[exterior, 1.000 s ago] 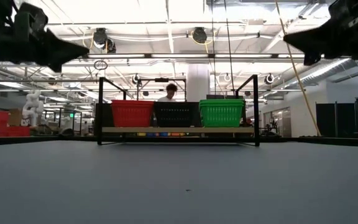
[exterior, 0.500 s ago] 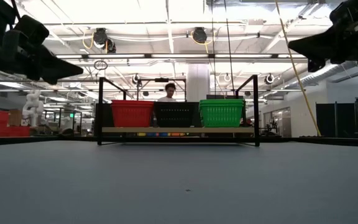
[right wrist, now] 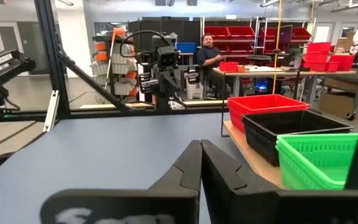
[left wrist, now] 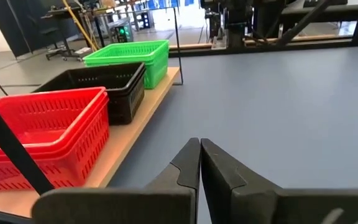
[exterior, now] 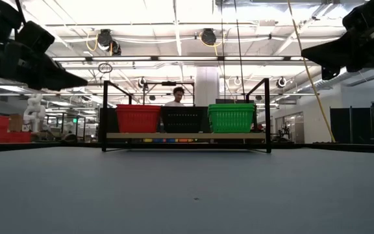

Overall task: Stack baskets on shelf by color
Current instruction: Return to Home Position

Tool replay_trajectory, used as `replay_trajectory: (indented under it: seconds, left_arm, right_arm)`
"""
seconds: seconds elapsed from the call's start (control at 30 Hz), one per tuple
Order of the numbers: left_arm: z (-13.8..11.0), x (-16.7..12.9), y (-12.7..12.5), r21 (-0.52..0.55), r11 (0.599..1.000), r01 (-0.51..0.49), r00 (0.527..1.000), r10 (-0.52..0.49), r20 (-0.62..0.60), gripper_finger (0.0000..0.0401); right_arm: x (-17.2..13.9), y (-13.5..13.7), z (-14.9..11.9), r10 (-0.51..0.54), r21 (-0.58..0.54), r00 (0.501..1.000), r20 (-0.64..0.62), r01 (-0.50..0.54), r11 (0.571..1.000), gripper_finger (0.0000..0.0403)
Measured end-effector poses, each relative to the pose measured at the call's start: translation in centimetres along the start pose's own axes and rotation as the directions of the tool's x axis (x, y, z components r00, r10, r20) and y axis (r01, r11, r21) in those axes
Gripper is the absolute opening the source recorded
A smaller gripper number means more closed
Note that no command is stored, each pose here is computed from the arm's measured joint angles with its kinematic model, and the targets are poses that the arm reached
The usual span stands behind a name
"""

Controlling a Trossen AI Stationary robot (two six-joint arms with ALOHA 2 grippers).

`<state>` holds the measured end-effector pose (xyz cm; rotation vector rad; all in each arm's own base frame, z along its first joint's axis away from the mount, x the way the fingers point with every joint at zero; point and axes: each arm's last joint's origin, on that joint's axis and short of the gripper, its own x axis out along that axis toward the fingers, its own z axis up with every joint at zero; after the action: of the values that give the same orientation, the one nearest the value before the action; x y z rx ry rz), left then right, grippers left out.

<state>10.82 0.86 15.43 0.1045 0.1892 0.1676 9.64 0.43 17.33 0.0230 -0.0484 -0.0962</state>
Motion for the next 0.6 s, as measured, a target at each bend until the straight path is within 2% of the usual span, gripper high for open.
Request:
replay_trajectory:
  seconds: [0.17, 0.3, 0.47, 0.53, 0.6]
  left_arm:
    - [0.0, 0.1, 0.0, 0.021, 1.0, 0.0, 1.0, 0.0, -0.004, 0.0017]
    - [0.2, 0.1, 0.0, 0.08, 0.997, -0.006, 1.0, 0.004, 0.025, 0.0017]
    - [0.3, 0.1, 0.0, 0.076, 0.997, -0.009, 0.999, 0.006, 0.04, 0.0017]
    - [0.7, 0.1, 0.1, 0.041, 0.999, -0.014, 0.996, 0.01, 0.083, 0.0017]
    - [1.5, 0.0, 0.2, -0.042, 0.999, -0.012, 0.988, 0.018, 0.156, 0.0017]
  right_arm:
    - [0.0, 0.2, -0.2, 0.074, -0.004, 0.997, -0.017, -0.074, 0.997, 0.0]
    - [0.0, 0.2, -0.2, 0.074, -0.03, 0.997, -0.019, -0.075, 0.997, 0.0]
    - [0.0, 0.2, 0.0, 0.074, -0.054, 0.997, 0.002, -0.073, 0.996, 0.0]
    - [0.0, 0.2, 0.1, 0.072, -0.059, 0.997, 0.011, -0.071, 0.996, 0.0]
    - [0.0, 0.2, 0.1, 0.072, -0.064, 0.997, 0.013, -0.071, 0.995, 0.0]
